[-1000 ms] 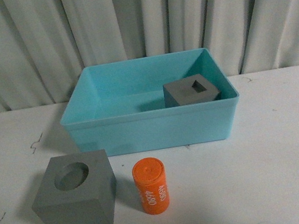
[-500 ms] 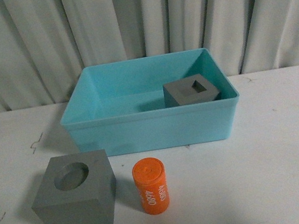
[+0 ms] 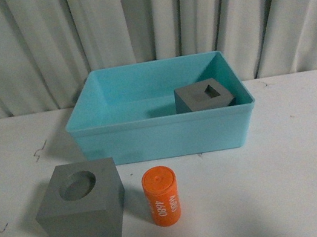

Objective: Place gray and orange parts in blue box

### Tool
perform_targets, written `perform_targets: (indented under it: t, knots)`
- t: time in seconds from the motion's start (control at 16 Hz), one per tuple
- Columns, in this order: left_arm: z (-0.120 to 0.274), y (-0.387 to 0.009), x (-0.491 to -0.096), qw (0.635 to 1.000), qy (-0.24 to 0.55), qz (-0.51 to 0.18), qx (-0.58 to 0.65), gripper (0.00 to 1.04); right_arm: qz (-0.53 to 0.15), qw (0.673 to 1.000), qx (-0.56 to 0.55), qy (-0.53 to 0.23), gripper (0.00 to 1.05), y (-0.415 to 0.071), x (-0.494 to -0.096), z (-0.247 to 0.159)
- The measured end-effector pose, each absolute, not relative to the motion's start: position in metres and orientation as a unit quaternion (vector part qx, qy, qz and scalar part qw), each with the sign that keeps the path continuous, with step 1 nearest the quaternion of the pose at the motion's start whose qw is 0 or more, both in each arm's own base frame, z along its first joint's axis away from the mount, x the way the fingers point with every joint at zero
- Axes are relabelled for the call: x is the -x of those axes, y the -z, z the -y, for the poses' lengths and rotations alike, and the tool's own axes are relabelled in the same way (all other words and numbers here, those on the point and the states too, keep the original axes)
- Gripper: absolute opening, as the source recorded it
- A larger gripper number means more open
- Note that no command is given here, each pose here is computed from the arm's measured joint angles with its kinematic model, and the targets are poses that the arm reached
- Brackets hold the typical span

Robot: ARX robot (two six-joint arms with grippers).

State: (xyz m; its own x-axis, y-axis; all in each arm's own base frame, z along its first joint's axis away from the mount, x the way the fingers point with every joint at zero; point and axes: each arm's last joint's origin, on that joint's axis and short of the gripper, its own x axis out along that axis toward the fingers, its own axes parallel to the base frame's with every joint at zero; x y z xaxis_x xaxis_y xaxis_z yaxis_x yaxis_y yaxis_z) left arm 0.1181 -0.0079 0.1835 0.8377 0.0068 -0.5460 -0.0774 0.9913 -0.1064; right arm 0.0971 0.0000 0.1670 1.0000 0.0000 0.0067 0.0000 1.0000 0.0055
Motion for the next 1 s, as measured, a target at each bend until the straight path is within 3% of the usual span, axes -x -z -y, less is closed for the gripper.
perform_targets:
  t: [0.25,0.44,1.0]
  knots:
    - [0.032,-0.224,-0.200,0.965,0.021,-0.257,0.040,0.98,0.003,1.000,-0.003,0.001,0.98,-0.167,-0.097,0.000]
    - [0.046,-0.206,-0.249,0.952,0.023,-0.303,0.013,0.98,0.003,1.000,-0.003,0.001,0.98,-0.167,-0.097,0.000]
    - [0.050,-0.153,-0.281,0.930,0.028,-0.363,-0.041,0.98,0.003,1.000,-0.003,0.001,0.98,-0.167,-0.097,0.000]
